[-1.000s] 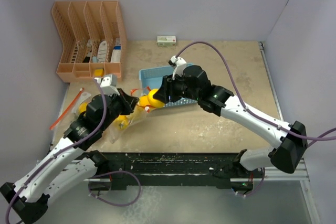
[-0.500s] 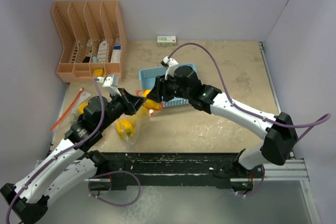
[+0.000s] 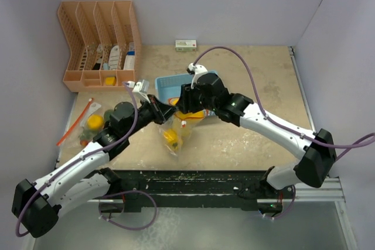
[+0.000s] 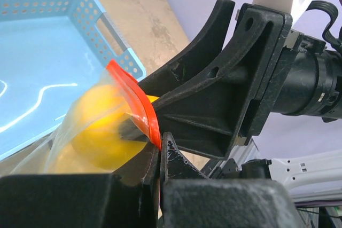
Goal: Place the food in the zip-top bag and seal the zipper
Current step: Place the fake fruit in the zipper food storage bag.
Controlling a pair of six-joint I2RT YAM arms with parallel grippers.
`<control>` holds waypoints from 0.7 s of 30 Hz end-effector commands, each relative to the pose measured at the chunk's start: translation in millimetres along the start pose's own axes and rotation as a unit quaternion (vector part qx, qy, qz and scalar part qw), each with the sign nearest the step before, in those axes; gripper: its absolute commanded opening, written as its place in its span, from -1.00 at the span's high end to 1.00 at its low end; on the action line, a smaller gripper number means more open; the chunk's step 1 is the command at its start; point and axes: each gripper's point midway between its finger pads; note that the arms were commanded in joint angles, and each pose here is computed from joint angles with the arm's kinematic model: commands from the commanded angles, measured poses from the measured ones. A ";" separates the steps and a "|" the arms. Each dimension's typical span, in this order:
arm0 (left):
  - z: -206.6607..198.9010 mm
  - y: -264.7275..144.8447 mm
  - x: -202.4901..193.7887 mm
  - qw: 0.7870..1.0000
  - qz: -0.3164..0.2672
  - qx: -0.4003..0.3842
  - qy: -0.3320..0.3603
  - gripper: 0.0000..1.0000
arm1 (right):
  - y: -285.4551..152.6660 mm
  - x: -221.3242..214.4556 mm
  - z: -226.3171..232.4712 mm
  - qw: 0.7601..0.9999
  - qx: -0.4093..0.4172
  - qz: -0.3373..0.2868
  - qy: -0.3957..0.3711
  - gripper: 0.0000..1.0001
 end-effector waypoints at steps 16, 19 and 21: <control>48.9 -72.4 -14.9 0.994 -0.037 0.100 0.008 1.00 | -12.9 -24.6 50.8 1.000 0.023 0.007 -0.018 -0.87; 49.6 -73.7 -12.7 0.993 -0.038 0.108 0.009 1.00 | -27.7 -14.5 48.7 1.000 0.018 -0.007 -0.020 -0.99; 50.0 -74.2 -11.6 0.993 -0.038 0.112 0.009 1.00 | -38.6 -8.7 45.8 1.000 0.012 -0.017 -0.018 -0.99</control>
Point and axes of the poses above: each gripper's point midway between its finger pads, its own y axis out along the fingers, its own z axis along the line the jaws close on, x = y × z, and after that the axes turned 3 degrees about -y, right-handed
